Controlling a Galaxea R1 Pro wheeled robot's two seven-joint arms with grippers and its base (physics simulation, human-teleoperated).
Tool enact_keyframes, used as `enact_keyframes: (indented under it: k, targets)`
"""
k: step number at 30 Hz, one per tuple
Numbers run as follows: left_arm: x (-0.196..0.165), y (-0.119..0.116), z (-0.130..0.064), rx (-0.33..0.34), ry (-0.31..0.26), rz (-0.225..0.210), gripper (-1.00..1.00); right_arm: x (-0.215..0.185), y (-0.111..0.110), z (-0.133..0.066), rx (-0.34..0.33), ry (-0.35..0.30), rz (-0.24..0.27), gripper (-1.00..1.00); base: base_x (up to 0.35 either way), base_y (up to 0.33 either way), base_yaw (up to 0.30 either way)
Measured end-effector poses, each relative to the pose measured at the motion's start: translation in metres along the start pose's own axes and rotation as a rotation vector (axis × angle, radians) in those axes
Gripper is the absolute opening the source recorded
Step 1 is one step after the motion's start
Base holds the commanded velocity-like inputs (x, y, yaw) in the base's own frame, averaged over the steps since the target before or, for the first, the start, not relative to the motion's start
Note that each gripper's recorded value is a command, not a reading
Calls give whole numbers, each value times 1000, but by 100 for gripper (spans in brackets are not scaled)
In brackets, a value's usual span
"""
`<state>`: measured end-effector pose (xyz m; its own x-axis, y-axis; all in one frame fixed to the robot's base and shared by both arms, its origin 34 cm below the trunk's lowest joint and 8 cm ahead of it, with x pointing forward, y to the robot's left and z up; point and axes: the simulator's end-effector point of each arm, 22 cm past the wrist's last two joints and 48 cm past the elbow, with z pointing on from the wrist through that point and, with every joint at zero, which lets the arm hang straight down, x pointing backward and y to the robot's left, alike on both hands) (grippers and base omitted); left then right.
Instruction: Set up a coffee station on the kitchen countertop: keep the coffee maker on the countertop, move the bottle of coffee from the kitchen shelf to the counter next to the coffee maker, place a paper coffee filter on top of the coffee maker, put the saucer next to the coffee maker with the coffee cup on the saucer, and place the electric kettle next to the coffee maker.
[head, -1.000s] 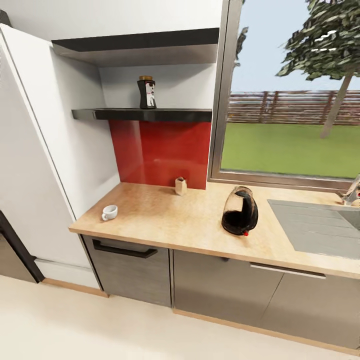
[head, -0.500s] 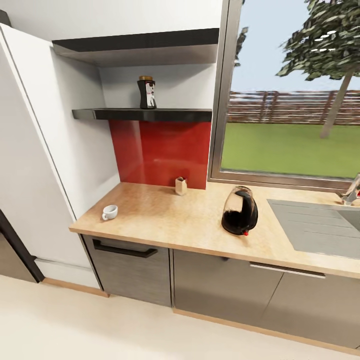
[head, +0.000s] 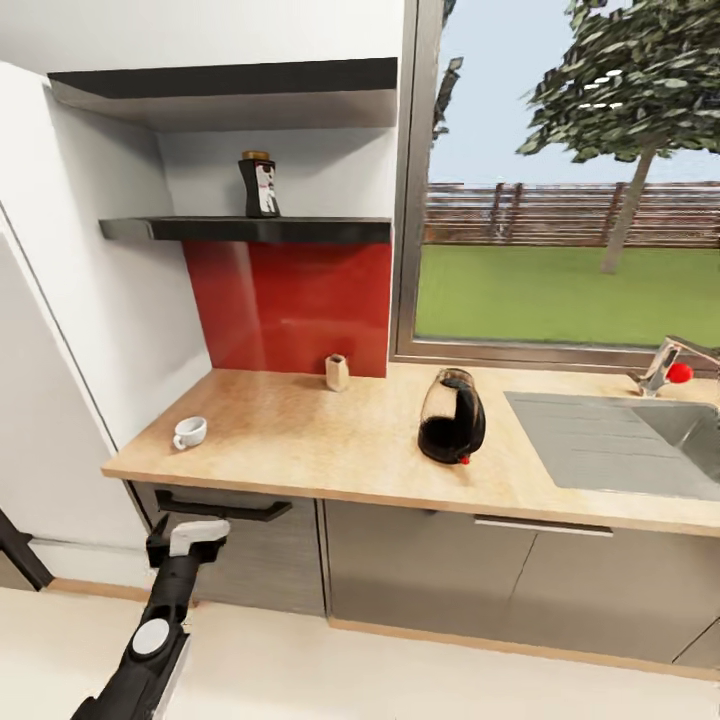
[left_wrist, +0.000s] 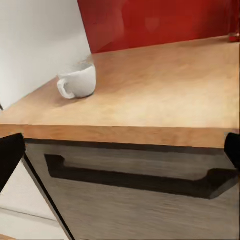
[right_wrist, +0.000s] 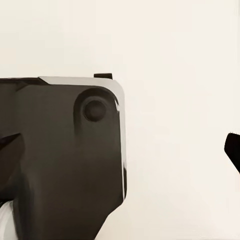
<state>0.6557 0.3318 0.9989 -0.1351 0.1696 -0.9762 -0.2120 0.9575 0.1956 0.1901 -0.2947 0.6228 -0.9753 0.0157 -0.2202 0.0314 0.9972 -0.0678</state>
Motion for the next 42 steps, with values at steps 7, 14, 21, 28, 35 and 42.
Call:
enact_keyframes:
  k: [7,14,21,28,35,42]
  targets:
    - [-104,5,32,5,-108,-25,100,0,0,0,0,-1,-2,100,0,0,-20]
    - [-214,4,63,31,-184,-83,100,0,1,0,-1,0,-4,100,0,0,-1]
    - [-369,15,94,58,-236,-124,100,0,1,0,-2,0,-4,100,0,0,0]
    - [-499,10,112,79,-273,-101,100,1,0,0,0,0,-5,100,0,0,0]
    - [-575,15,133,78,-258,-79,100,2,0,0,-1,3,-7,100,0,0,0]
    - [-610,15,147,74,-212,-62,100,5,-2,0,3,10,-6,100,0,0,0]
